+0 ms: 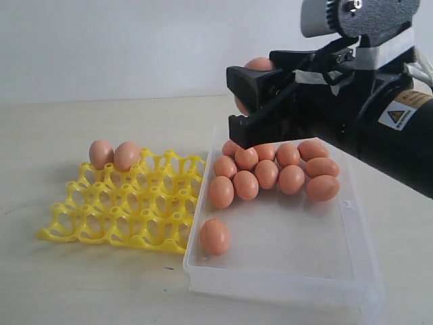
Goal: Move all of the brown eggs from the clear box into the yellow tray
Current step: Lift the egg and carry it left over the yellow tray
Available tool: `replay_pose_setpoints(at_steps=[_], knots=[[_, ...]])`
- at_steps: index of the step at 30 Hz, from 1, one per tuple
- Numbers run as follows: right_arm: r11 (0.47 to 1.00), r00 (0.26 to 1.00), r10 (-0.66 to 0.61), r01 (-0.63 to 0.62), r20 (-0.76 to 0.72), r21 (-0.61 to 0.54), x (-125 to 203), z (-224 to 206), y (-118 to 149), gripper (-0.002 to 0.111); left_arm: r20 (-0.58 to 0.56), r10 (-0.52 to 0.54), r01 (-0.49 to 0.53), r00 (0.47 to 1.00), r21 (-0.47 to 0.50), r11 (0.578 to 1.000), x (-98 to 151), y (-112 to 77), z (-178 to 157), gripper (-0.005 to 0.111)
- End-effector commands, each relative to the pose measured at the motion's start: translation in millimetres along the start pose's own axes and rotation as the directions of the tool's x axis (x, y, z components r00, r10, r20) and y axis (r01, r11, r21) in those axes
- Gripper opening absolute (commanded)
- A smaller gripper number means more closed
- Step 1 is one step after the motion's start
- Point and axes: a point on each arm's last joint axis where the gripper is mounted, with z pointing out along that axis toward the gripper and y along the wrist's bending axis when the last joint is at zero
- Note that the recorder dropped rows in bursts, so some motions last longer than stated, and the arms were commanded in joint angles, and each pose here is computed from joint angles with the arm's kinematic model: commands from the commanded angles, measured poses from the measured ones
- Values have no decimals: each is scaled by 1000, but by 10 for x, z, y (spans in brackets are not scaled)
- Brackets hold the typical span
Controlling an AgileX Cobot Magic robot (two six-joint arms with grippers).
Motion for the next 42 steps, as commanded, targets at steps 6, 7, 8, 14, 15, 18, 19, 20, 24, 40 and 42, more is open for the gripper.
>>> replay_pose_setpoints(at_steps=[6,7,8,14,15,18,19,20,24,40,42], knots=[[1000,1000,21,-21,2,-19,63,18,22,0,16,-4,4,1000,4,1000,-20,-1,-8,0],[1000,1000,21,-21,2,-19,63,18,22,0,16,-4,4,1000,4,1000,-20,-1,-8,0],[1000,1000,19,-19,0,-20,68,22,23,0,16,-4,4,1000,4,1000,-20,-1,-8,0],[996,997,-64,61,-41,-69,130,41,68,0,16,-4,4,1000,4,1000,-20,-1,-8,0],[995,997,-69,66,-43,-71,136,46,71,0,16,-4,4,1000,4,1000,-20,-1,-8,0],[994,995,-79,74,-65,-75,167,110,84,0,16,-4,4,1000,4,1000,-20,-1,-8,0],[994,992,-81,74,-92,-81,193,154,95,0,16,-4,4,1000,4,1000,-20,-1,-8,0],[992,988,-92,81,-122,-92,210,209,113,0,16,-4,4,1000,4,1000,-20,-1,-8,0],[975,966,-186,159,-181,-152,288,472,195,0,16,-4,4,1000,4,1000,-20,-1,-8,0],[984,964,-137,107,-227,-139,826,1659,379,0,16,-4,4,1000,4,1000,-20,-1,-8,0],[987,970,-114,87,-216,-133,858,1779,398,0,16,-4,4,1000,4,1000,-20,-1,-8,0]])
